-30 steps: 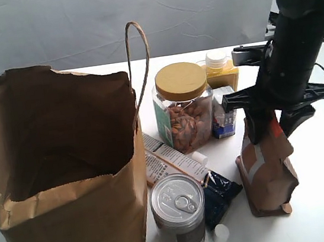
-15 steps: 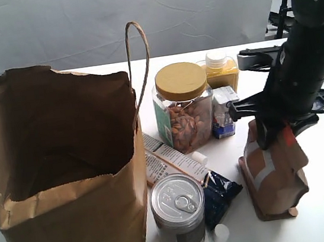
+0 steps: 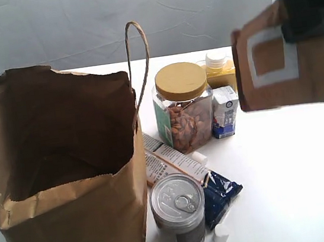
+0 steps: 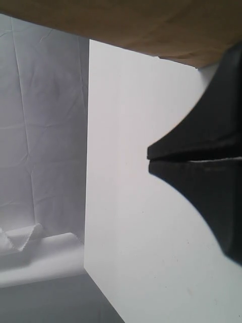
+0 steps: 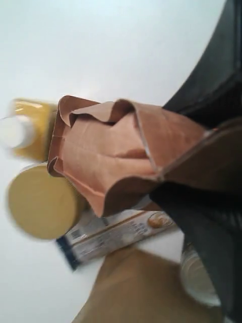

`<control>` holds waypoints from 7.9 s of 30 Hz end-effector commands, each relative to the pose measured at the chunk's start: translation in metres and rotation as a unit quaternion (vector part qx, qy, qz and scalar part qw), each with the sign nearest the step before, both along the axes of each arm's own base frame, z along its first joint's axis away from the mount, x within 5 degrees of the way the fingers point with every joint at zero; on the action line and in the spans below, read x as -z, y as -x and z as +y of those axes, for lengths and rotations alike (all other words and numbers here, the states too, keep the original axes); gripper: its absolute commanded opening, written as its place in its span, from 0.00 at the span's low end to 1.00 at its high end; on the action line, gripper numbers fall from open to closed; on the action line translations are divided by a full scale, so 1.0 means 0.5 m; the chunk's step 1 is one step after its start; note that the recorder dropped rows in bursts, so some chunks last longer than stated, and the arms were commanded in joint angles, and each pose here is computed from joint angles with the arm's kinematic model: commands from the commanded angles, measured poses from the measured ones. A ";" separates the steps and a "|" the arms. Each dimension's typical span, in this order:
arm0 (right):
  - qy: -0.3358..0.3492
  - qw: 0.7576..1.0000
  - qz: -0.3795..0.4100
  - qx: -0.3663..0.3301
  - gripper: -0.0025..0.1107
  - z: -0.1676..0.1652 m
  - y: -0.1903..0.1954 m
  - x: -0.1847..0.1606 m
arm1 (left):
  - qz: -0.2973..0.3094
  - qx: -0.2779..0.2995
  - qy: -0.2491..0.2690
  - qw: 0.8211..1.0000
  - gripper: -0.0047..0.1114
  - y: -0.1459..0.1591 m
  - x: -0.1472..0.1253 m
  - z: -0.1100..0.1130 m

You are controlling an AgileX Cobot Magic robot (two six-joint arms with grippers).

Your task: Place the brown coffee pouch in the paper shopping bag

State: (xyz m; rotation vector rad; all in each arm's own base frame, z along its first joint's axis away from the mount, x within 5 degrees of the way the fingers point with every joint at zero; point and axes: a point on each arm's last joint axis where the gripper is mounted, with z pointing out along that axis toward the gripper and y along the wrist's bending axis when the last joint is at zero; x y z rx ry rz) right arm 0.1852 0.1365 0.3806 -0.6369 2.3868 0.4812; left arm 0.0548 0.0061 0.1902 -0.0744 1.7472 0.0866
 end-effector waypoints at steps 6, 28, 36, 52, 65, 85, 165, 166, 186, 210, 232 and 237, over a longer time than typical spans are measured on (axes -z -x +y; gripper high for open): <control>-0.276 0.920 -0.247 -0.131 0.02 -0.016 0.128 -0.182 | -0.002 -0.002 -0.001 1.000 0.04 0.000 0.001 0.001; -0.274 0.901 -0.181 -0.282 0.02 0.280 0.118 -0.074 | -0.002 -0.002 -0.001 1.000 0.04 0.000 0.001 0.001; -0.212 0.917 -0.159 -0.298 0.02 0.347 0.110 -0.021 | -0.002 -0.002 -0.001 1.000 0.04 0.000 0.001 0.001; -0.173 0.929 -0.121 -0.304 0.03 0.385 0.092 0.043 | -0.002 -0.002 -0.001 1.000 0.04 0.000 0.001 0.001; -0.232 0.910 -0.190 -0.288 0.30 0.315 0.121 -0.064 | -0.002 -0.002 -0.001 1.000 0.04 0.000 0.001 0.001; -0.058 0.938 -0.315 -0.130 0.02 0.070 0.142 -0.126 | -0.002 -0.002 -0.001 1.000 0.04 0.000 0.001 0.001; -0.120 0.887 -0.393 0.211 0.02 -0.246 0.261 0.353 | -0.002 -0.002 -0.001 1.000 0.04 0.000 0.001 0.001; -0.123 0.888 -0.392 0.206 0.02 -0.245 0.261 0.353 | -0.002 -0.002 -0.001 1.000 0.04 0.000 0.001 0.001; -0.130 0.892 -0.392 0.185 0.02 -0.240 0.262 0.352 | -0.002 -0.002 -0.001 1.000 0.04 0.000 0.001 0.001; -0.124 0.889 -0.394 0.198 0.02 -0.243 0.261 0.352 | -0.002 -0.002 -0.001 1.000 0.04 0.000 0.001 0.001; -0.124 0.889 -0.394 0.198 0.02 -0.243 0.261 0.352 | -0.002 -0.002 -0.001 1.000 0.04 0.000 0.001 0.001; -0.111 0.889 -0.400 0.192 0.02 -0.244 0.261 0.352 | -0.002 -0.002 -0.001 1.000 0.04 0.000 0.001 0.001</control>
